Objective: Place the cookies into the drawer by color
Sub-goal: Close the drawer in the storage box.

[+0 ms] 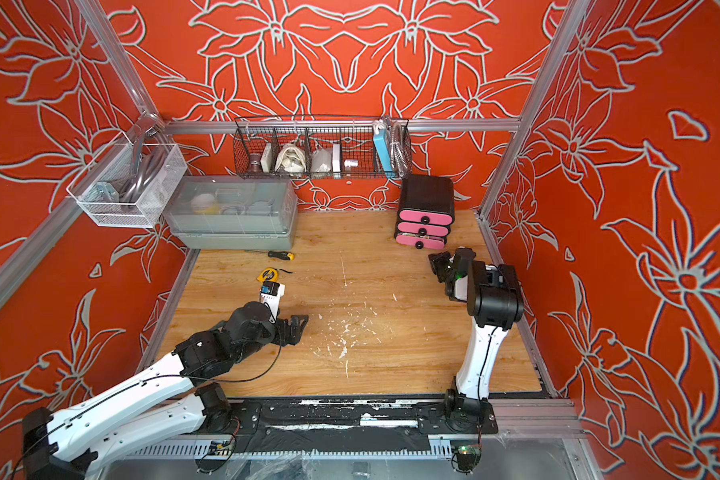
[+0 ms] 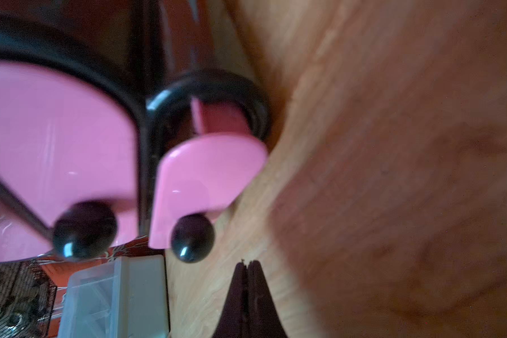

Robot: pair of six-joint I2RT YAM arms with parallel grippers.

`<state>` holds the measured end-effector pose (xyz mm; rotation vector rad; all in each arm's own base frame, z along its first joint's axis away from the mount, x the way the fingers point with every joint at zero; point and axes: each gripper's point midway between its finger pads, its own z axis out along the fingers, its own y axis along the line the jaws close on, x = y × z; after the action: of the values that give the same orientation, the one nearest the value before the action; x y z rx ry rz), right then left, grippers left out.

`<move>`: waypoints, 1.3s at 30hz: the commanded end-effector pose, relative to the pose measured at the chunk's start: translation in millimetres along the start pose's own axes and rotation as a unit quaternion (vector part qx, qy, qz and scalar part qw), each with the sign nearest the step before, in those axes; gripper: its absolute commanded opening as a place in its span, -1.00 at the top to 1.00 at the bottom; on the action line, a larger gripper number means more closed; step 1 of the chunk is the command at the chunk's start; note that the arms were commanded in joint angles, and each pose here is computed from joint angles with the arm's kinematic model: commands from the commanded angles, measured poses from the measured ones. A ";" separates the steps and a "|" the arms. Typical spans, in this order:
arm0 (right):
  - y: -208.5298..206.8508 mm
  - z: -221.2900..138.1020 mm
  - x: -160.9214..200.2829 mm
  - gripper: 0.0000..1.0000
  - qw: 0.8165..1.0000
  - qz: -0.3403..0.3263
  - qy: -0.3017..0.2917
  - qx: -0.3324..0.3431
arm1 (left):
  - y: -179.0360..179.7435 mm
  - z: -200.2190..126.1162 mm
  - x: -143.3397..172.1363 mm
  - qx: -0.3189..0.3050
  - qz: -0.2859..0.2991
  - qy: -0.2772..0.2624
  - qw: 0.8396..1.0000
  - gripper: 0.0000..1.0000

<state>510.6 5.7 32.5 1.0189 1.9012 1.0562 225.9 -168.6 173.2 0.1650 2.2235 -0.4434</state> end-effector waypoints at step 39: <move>79.1 -193.4 10.7 -0.01 0.923 -0.351 -0.093 0.128 | 91.3 -25.4 -57.0 -0.205 0.129 -0.259 0.935 -0.86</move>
<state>408.6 4.9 232.5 0.5299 1.7941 0.6646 257.5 -88.7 189.7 0.1074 1.8270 0.0044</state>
